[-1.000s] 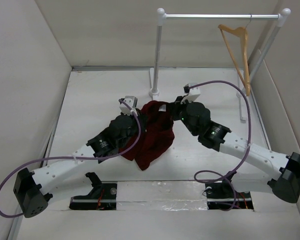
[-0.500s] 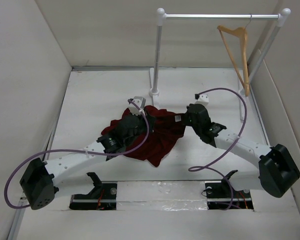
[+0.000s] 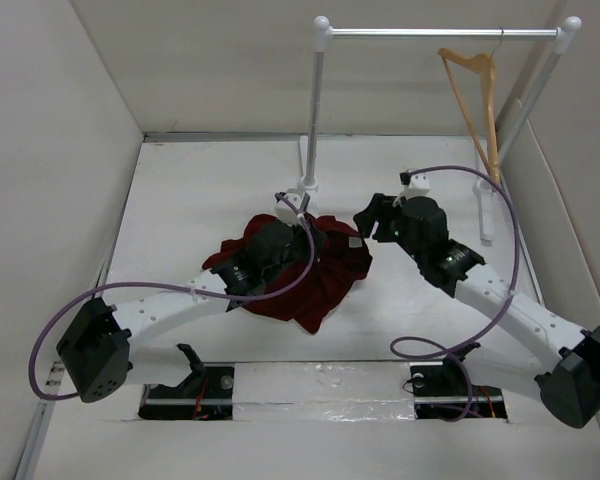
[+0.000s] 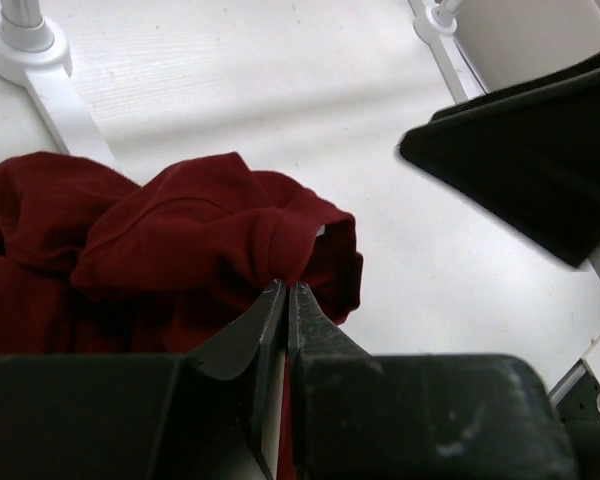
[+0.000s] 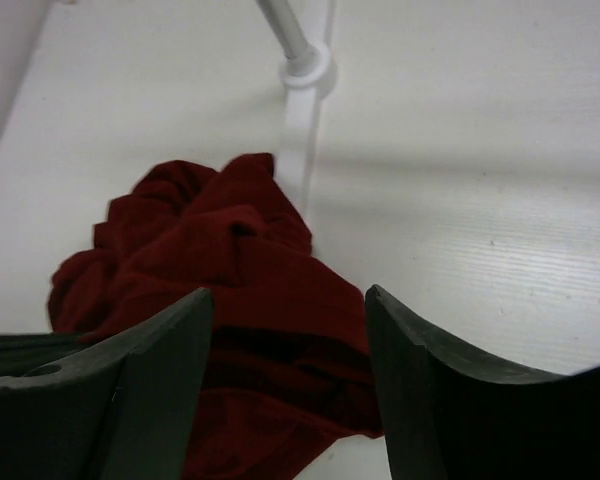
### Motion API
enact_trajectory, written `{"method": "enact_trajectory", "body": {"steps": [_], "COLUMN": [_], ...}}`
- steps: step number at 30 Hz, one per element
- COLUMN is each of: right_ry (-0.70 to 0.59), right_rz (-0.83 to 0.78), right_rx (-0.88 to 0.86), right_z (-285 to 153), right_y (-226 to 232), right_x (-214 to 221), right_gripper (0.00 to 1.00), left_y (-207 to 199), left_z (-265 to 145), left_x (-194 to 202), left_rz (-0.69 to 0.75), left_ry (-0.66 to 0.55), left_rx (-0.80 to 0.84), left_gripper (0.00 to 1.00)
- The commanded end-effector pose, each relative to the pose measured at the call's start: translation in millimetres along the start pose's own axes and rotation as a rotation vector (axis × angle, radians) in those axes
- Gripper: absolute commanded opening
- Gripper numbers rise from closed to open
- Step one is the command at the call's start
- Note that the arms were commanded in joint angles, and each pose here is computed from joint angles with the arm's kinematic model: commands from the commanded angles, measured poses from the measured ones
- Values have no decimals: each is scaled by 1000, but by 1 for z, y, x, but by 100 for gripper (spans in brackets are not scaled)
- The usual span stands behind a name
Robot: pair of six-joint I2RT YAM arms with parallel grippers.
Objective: Place the t-shirt on the hanger
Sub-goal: Pick up the hanger from the clothesline.
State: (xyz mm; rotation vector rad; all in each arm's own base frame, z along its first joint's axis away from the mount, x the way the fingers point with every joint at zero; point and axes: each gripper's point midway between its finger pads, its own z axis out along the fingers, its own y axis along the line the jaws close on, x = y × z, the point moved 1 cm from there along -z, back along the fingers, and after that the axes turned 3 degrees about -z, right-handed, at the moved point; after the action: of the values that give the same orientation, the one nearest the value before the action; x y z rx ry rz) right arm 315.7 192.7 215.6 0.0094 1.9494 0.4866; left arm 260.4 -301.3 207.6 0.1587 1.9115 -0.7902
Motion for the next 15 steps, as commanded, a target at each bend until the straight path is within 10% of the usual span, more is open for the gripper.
{"method": "enact_trajectory", "body": {"steps": [1,3,6,10,15], "right_ry": [-115,-203,-336,-499,-470], "right_rz": [-44,-54,-83,-75,-77], "right_rx": [-152,-168,-101,84,231], "right_z": [-35,-51,-74,-90,-73], "right_y": [33,38,32,-29,-77], "right_x": [-64,-108,-182,-278,-319], "right_gripper": [68,61,0,0,62], "left_y": [-28,-29,-33,-31,-28], "left_z": [2,4,8,6,0], "left_x": [-39,-39,-38,-36,-30], "left_rz": [-1,0,0,0,12], "left_ry": [-90,-91,-92,-94,-92], "left_rx": [82,85,105,106,117], "left_gripper": [0,0,0,0,0]}}
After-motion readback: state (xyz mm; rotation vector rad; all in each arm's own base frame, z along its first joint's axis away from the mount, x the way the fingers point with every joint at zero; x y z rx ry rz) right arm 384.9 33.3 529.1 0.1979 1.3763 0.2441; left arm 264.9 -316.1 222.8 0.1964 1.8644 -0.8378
